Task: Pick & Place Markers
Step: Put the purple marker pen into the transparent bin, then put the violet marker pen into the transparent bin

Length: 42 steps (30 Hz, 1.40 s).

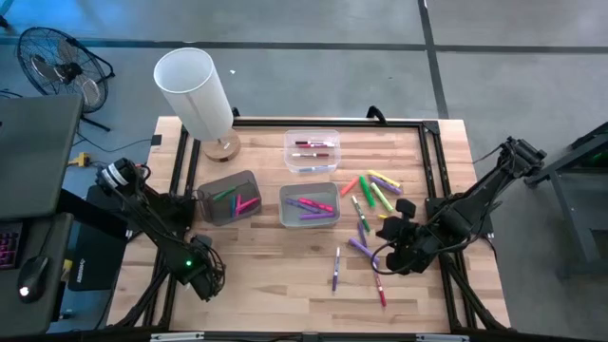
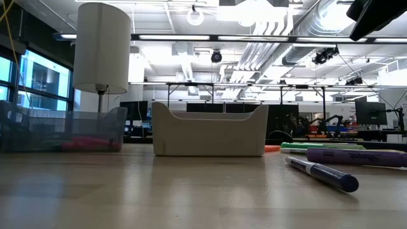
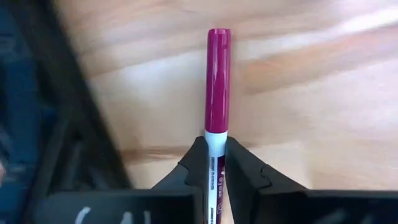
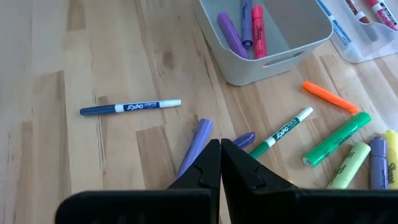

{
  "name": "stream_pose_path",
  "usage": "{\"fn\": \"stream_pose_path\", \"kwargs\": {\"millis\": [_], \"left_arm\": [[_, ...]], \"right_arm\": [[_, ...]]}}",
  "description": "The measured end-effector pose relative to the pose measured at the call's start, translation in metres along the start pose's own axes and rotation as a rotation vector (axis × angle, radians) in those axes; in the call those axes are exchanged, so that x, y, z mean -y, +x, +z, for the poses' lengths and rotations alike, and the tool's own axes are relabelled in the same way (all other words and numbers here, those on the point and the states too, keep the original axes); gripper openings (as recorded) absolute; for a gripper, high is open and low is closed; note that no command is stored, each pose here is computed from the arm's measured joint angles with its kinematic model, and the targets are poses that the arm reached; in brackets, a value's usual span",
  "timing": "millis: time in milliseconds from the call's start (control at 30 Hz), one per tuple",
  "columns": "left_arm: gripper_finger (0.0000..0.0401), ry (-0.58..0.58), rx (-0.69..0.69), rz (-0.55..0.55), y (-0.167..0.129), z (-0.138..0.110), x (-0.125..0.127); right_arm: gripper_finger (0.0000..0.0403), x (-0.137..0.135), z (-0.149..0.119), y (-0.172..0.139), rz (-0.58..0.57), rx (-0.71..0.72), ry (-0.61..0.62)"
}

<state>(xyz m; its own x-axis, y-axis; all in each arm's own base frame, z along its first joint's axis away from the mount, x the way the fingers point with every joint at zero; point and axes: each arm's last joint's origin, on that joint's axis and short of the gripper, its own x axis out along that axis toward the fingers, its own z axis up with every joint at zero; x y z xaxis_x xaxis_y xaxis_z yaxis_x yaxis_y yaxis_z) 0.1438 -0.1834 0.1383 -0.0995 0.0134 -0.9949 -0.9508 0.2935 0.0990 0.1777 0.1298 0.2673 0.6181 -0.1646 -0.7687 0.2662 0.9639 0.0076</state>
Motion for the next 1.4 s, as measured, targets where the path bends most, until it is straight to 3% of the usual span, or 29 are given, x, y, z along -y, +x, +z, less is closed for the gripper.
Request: {"fn": "stream_pose_path", "kwargs": {"millis": [67, 100, 167, 300, 433, 500, 567, 667, 1000, 1167, 1300, 1400], "left_arm": [[0.0030, 0.003, -0.038, -0.131, -0.008, -0.007, 0.015], [0.0028, 0.005, -0.130, -0.326, -0.016, -0.017, 0.034], [0.0019, 0.025, -0.170, -0.441, -0.027, -0.021, 0.047], [0.0010, 0.036, -0.087, -0.454, -0.023, -0.013, 0.051], [0.0004, -0.007, -0.062, -0.564, -0.043, -0.009, 0.064], [0.0004, 0.004, 0.036, -0.553, -0.045, -0.001, 0.066], [0.0004, -0.006, 0.071, -0.631, -0.065, 0.004, 0.079], [0.0003, 0.002, 0.175, -0.600, -0.089, 0.021, 0.086], [0.0001, 0.279, 0.424, -0.686, -0.194, 0.082, 0.118], [0.0001, 0.368, 0.471, -0.613, -0.205, 0.106, 0.116], [0.0001, 0.529, 0.398, -0.509, -0.199, 0.114, 0.109], [0.0001, 0.566, 0.325, -0.429, -0.193, 0.119, 0.105]], "right_arm": [[0.0000, 0.000, 0.000, 0.000, -0.001, 0.004, -0.013], [0.0000, 0.000, 0.000, 0.000, -0.001, 0.006, -0.014], [0.0000, -0.001, 0.001, 0.000, 0.002, 0.011, -0.016], [0.0000, -0.002, 0.000, 0.000, 0.020, 0.015, -0.033], [0.0000, -0.004, -0.001, -0.001, 0.029, 0.013, -0.040], [0.0000, -0.004, -0.001, -0.001, 0.031, 0.016, -0.040], [0.0000, -0.005, -0.002, -0.001, 0.034, 0.016, -0.043], [0.0000, -0.005, -0.002, -0.002, 0.037, 0.015, -0.044], [0.0000, -0.004, -0.007, -0.003, 0.021, -0.013, 0.008], [0.0000, -0.006, -0.016, -0.008, 0.007, -0.042, 0.079], [0.0000, -0.011, -0.022, -0.013, 0.032, -0.044, 0.151], [0.0000, -0.013, -0.026, -0.016, 0.041, -0.041, 0.226]]}}
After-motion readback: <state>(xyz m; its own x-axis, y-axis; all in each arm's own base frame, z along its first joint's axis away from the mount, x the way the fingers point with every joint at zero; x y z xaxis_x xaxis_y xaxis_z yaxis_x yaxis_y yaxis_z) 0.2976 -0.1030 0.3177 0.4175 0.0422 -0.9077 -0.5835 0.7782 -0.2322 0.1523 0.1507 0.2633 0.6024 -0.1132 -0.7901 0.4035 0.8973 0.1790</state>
